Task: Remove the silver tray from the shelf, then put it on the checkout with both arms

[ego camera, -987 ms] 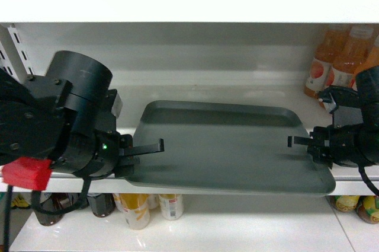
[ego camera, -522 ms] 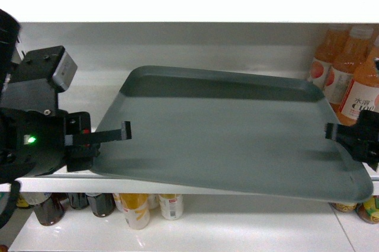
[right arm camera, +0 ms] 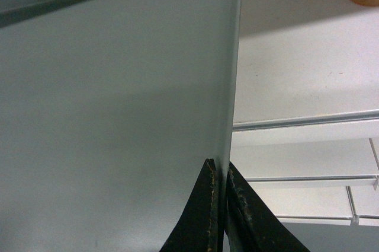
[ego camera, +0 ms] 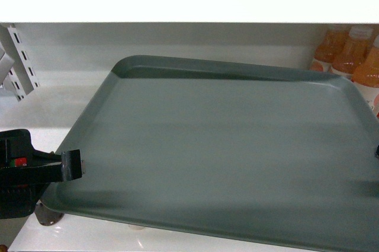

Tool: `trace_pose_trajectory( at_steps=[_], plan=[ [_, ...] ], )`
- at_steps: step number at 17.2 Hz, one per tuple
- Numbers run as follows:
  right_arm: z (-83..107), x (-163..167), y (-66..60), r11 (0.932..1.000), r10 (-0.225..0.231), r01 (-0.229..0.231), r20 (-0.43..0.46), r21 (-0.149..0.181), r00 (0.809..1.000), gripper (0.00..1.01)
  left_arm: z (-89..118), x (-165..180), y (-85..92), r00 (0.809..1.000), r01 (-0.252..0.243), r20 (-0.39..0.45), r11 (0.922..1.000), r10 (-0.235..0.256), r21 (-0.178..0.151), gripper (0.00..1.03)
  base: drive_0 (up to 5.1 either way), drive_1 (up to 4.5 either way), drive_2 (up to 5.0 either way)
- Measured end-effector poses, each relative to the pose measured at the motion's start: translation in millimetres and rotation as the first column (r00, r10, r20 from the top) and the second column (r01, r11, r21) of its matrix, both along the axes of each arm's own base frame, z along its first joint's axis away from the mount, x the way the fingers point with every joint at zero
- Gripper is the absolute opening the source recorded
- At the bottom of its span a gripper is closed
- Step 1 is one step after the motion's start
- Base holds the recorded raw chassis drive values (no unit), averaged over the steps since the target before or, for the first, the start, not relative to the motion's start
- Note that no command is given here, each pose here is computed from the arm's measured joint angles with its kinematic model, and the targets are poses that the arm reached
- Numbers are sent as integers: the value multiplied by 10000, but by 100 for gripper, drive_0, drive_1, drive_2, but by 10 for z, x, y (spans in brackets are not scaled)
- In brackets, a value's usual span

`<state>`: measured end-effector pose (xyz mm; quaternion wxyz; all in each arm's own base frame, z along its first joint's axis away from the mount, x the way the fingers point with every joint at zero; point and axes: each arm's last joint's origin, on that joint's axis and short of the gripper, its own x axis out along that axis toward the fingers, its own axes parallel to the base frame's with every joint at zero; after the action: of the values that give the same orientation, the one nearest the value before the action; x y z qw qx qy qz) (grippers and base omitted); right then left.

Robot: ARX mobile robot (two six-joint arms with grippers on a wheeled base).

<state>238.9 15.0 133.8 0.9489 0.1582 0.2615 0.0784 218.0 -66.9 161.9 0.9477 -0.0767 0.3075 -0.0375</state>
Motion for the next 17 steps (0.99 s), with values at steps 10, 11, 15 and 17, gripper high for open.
trace_pose_trajectory(
  at_steps=[10, 11, 15, 17],
  plan=[
    [-2, 2, 0, 10000, -3, 3, 9, 29, 10000, 4, 0, 5, -2, 10000, -5, 33, 10000, 5, -12, 2, 6, -336, 348],
    [-4, 1, 0, 10000, -3, 3, -18, 28, 10000, 4, -3, 4, -1, 10000, -5, 4, 10000, 5, -2, 2, 9, -417, 435],
    [-3, 1, 0, 10000, 2, -2, -19, 37, 10000, 4, -2, 2, -1, 10000, -8, 5, 10000, 8, 0, 2, 10, -416, 436],
    [-2, 1, 0, 10000, 1, -1, -7, 54, 10000, 4, 0, 4, 0, 10000, -39, 40, 10000, 39, 11, 2, 7, -419, 433]
  ],
)
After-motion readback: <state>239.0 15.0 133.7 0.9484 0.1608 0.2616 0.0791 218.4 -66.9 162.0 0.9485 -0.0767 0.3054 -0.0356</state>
